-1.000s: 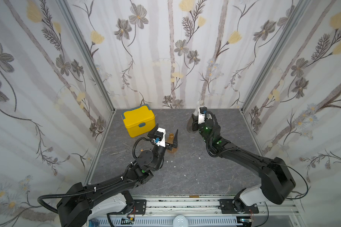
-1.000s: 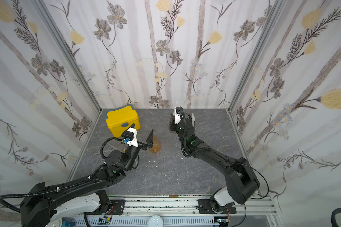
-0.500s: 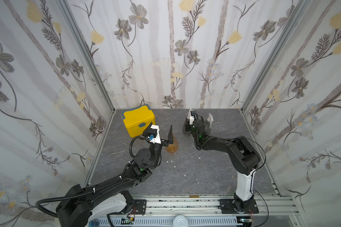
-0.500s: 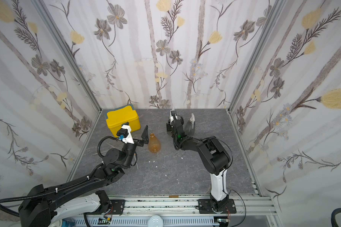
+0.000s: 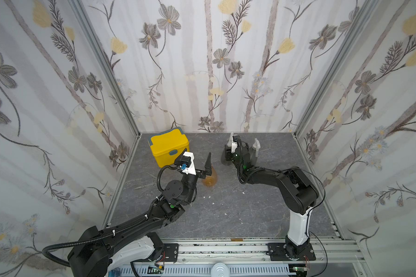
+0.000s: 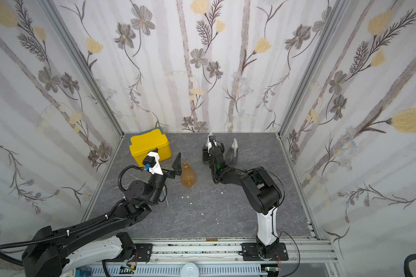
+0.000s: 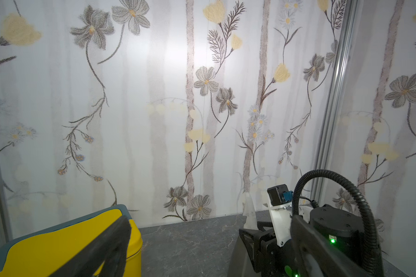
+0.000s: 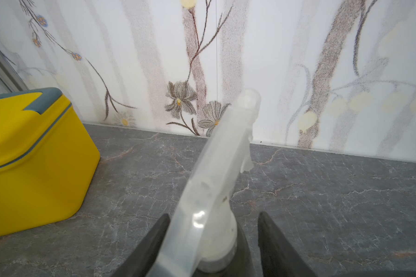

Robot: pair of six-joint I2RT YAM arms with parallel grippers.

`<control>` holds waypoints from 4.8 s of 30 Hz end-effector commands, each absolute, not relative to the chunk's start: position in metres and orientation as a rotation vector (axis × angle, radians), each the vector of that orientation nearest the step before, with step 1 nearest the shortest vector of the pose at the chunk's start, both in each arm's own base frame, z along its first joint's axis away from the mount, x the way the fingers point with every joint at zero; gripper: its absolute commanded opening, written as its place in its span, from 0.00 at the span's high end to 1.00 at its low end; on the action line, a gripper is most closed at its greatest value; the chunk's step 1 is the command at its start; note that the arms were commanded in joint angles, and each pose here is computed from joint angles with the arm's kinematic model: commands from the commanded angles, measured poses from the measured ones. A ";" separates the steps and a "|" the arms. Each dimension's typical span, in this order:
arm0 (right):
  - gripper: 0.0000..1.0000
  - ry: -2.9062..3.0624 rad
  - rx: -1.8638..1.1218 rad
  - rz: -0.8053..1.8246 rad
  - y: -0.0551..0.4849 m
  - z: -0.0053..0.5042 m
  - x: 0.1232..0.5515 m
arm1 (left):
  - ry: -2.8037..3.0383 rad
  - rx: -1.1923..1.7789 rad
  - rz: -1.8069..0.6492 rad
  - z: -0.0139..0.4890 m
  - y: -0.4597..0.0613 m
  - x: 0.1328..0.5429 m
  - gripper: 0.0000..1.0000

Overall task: Attach spray nozzles to spray bottles
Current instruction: Place the spray bottle at the center of the board, then pick up the spray nozzle from the center of the board, then place the spray nozzle at the center of the board, then pick up the spray bottle from the center of the board.

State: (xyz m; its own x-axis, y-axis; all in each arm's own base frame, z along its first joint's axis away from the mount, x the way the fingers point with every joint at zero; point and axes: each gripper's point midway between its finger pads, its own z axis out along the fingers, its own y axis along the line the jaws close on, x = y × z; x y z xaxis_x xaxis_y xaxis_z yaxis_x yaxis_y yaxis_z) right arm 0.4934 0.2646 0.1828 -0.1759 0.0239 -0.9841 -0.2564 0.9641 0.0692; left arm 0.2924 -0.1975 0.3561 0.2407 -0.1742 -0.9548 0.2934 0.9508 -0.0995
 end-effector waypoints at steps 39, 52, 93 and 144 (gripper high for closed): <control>0.51 2.338 -0.835 0.579 0.481 0.122 0.200 | 1.166 -0.468 -0.169 0.397 -0.031 0.317 0.00; 0.59 2.449 -0.759 0.392 0.499 0.045 0.254 | 1.174 -0.449 -0.205 0.395 -0.036 0.321 0.00; 0.96 2.142 -0.060 0.375 0.203 0.208 0.267 | 1.173 -0.201 -0.372 0.409 -0.080 0.323 0.00; 0.38 1.941 -0.747 0.659 0.396 0.206 0.357 | 1.255 -0.133 -0.434 0.395 -0.106 0.336 0.00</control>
State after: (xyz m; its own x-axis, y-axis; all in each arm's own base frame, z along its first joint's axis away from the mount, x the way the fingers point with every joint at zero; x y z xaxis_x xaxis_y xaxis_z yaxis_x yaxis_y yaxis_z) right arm 0.3528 0.3926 0.2045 -0.4048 -0.2301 -0.8850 -0.7234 0.6726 0.1561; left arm 0.3378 -0.1070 0.3876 0.2248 -0.3701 -0.9014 0.2343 0.9184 -0.3187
